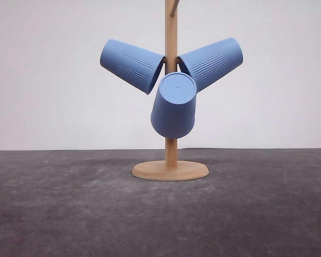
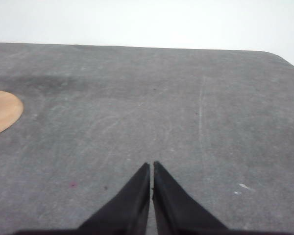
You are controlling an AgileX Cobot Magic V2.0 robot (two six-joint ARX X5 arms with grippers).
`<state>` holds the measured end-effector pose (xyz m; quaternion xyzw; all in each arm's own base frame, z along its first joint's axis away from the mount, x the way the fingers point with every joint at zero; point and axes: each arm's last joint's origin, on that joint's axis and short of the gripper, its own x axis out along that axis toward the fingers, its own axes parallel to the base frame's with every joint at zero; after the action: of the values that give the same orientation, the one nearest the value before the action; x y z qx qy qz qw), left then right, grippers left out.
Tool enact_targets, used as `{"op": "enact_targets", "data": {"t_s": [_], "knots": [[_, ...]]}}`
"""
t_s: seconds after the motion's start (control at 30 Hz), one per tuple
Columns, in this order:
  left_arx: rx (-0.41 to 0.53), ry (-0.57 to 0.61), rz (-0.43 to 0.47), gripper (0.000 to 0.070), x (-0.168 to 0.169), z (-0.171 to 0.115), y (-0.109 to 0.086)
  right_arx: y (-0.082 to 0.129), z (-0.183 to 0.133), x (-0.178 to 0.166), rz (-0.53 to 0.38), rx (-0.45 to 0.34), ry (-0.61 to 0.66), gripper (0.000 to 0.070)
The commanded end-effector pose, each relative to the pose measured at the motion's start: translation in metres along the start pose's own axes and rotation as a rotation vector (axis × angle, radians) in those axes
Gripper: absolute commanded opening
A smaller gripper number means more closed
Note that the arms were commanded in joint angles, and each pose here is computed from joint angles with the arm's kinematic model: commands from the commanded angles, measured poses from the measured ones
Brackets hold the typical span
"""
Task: Place three cups
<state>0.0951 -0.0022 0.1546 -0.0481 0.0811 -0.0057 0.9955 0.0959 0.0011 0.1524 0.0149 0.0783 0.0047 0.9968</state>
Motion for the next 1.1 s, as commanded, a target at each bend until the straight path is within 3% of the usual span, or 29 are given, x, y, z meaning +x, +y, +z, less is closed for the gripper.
{"op": "enact_targets", "data": {"t_s": [0.0,1.07], "knots": [[-0.008,0.018,0.005,0.0011,0.0014,-0.005,0.0006,-0.0001,-0.0001,0.0004,-0.001,0.011,-0.01,0.0008],[-0.007,0.016,0.004,0.0011,0.0013,-0.0049,0.0005,-0.0022,0.0,0.0003,-0.023,0.014,-0.011,0.0008]]}}
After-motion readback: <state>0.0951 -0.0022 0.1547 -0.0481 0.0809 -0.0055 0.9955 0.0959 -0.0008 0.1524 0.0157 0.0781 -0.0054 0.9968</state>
